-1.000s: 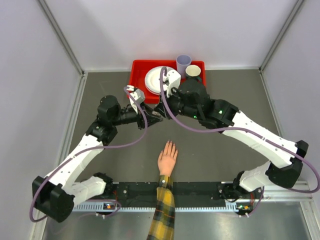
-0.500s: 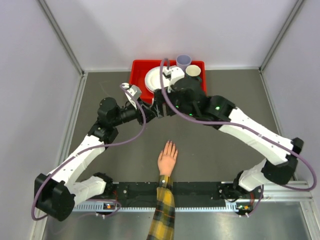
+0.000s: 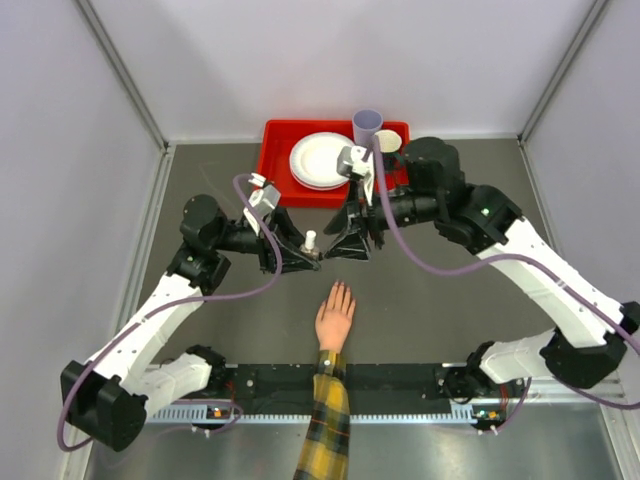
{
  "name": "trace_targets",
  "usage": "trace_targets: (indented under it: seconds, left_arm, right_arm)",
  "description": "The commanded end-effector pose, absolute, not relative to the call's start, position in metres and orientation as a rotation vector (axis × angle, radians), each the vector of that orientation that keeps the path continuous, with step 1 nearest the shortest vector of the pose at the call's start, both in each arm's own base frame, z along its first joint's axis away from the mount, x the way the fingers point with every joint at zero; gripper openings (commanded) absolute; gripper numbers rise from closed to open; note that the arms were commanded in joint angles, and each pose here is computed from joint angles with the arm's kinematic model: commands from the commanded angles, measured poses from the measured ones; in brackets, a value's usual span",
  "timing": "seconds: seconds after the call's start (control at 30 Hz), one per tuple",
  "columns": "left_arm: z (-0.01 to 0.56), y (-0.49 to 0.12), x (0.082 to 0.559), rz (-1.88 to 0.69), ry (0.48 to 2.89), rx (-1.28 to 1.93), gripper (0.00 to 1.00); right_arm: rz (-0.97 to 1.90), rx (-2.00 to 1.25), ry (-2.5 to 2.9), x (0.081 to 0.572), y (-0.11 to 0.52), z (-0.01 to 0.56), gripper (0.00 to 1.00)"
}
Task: Paint the nails
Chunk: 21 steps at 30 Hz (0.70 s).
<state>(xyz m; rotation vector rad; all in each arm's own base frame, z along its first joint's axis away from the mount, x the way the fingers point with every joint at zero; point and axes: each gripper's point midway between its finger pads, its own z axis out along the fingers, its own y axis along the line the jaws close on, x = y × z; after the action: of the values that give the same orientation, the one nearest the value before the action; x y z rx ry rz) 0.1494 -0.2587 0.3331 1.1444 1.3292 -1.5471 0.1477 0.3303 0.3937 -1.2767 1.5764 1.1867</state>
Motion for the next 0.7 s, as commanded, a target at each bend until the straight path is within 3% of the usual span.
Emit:
trace_targets:
  seconds: [0.0,0.2,0.3,0.47,0.67]
  left_arm:
    - [0.359,-0.252,0.126,-1.572,1.210,1.280,0.00]
    - [0.357,-0.253,0.128,-1.570,1.216,1.275,0.00]
    - [0.354,-0.253,0.128,-1.571,1.221,1.275,0.00]
    - [0.352,-0.254,0.128,-1.573,1.224,1.279,0.00]
    - [0.352,-0.255,0.130,-1.573,1.227,1.281,0.00]
  right_arm:
    - [1.326,-1.403,1.433,0.138,0.344,0.398,0.54]
    - [1.364,-1.418,1.419,0.143,0.356,0.403,0.55]
    - [1.373,-1.418,1.405,0.142,0.357,0.409,0.46]
    - [1.340,-1.399,1.424,0.147,0.357,0.410,0.52]
    - [1.367,-1.402,1.424,0.147,0.360,0.413,0.47]
